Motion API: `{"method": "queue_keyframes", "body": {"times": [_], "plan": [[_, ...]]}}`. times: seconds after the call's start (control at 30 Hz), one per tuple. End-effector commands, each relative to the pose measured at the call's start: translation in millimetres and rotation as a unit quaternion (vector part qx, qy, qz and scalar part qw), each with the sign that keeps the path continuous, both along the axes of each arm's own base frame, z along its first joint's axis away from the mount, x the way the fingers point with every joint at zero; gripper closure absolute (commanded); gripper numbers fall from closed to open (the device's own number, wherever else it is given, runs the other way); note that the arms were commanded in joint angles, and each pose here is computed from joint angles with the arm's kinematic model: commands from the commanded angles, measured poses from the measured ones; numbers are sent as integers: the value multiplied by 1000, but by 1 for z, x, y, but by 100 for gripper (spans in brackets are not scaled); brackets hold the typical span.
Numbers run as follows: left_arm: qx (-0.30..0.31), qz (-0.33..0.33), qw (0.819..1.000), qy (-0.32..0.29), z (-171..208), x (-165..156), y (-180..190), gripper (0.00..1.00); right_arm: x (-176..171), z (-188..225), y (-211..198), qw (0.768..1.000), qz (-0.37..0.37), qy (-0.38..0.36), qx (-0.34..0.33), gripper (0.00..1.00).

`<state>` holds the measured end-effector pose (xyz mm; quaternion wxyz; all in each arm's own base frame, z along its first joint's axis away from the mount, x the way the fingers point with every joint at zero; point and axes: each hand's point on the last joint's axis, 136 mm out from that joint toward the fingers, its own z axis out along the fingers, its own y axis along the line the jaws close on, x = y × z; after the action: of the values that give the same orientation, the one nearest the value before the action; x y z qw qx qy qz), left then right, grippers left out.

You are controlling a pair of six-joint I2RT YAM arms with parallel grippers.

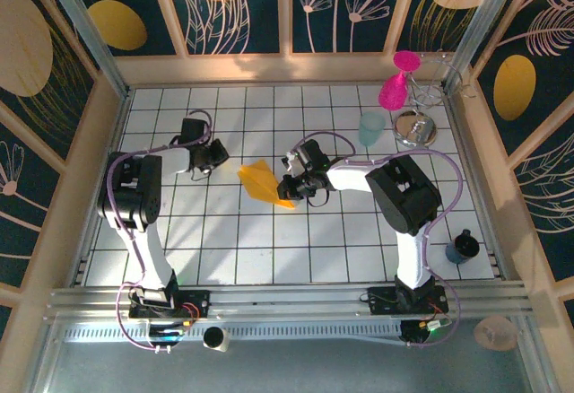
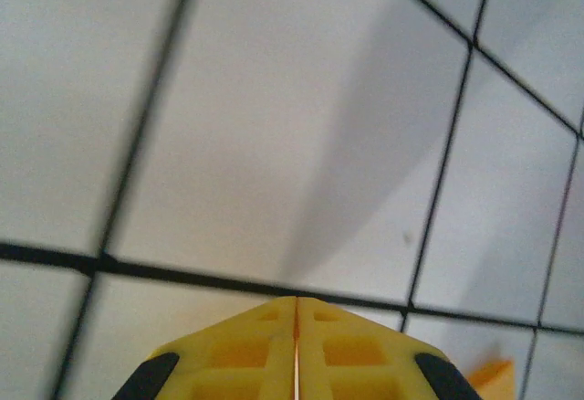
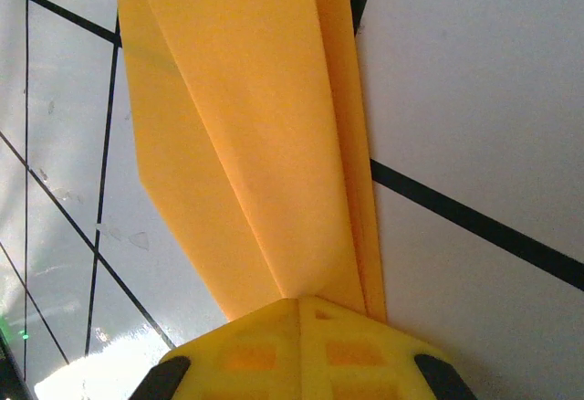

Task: Fold a paper plane with a square sheet of paper (pick it up from the middle)
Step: Fourth fold the wing at the center of the table.

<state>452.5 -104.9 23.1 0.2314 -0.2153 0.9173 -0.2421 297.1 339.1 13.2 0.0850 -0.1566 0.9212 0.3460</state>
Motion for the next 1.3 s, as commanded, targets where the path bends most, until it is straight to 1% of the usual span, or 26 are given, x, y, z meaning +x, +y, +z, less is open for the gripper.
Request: {"method": "queue_keyframes", "body": {"times": [0.0, 0.13, 0.2, 0.3, 0.4, 0.47, 0.57, 0.67, 0.73, 0.83, 0.87, 0.97, 1.1, 1.27], "plan": [[16, -9, 999, -29, 27, 4, 0, 90, -43, -75, -79, 978, -45, 108, -171, 100], [-44, -35, 997, -57, 53, -14, -37, 90, -39, -69, -71, 982, -48, 107, -150, 100], [-66, -59, 994, -64, 60, -27, -66, 90, -38, -67, -69, 983, -48, 108, -144, 100], [-92, -85, 991, -49, 51, -50, -101, 90, -37, -65, -66, 984, -48, 110, -135, 100], [-125, -98, 987, -31, 39, -66, -124, 90, -36, -62, -64, 985, -47, 110, -126, 100], [-126, -107, 986, -13, 26, -73, -133, 91, -34, -59, -60, 986, -44, 110, -115, 100], [-113, -111, 987, 5, 12, -75, -138, 91, -30, -50, -52, 990, -39, 103, -93, 100], [-85, -102, 991, 17, 3, -71, -132, 91, -23, -35, -40, 994, -33, 94, -55, 100], [-68, -94, 993, 32, -6, -72, -127, 92, -17, -20, -29, 996, -26, 83, -22, 100], [-39, -80, 993, 75, -30, -83, -117, 92, -5, 10, -12, 998, -13, 52, 29, 100], [-33, -76, 994, 76, -28, -77, -117, 92, 0, 22, -6, 998, -8, 39, 46, 100], [-20, -67, 993, 94, -37, -80, -112, 92, 16, 47, 7, 997, -3, 7, 81, 100], [-7, -61, 992, 109, -42, -83, -107, 93, 31, 39, 17, 997, -9, 8, 70, 100], [3, -61, 991, 119, -46, -87, -104, 93, 36, 22, 25, 999, -6, 17, 46, 100]]}}
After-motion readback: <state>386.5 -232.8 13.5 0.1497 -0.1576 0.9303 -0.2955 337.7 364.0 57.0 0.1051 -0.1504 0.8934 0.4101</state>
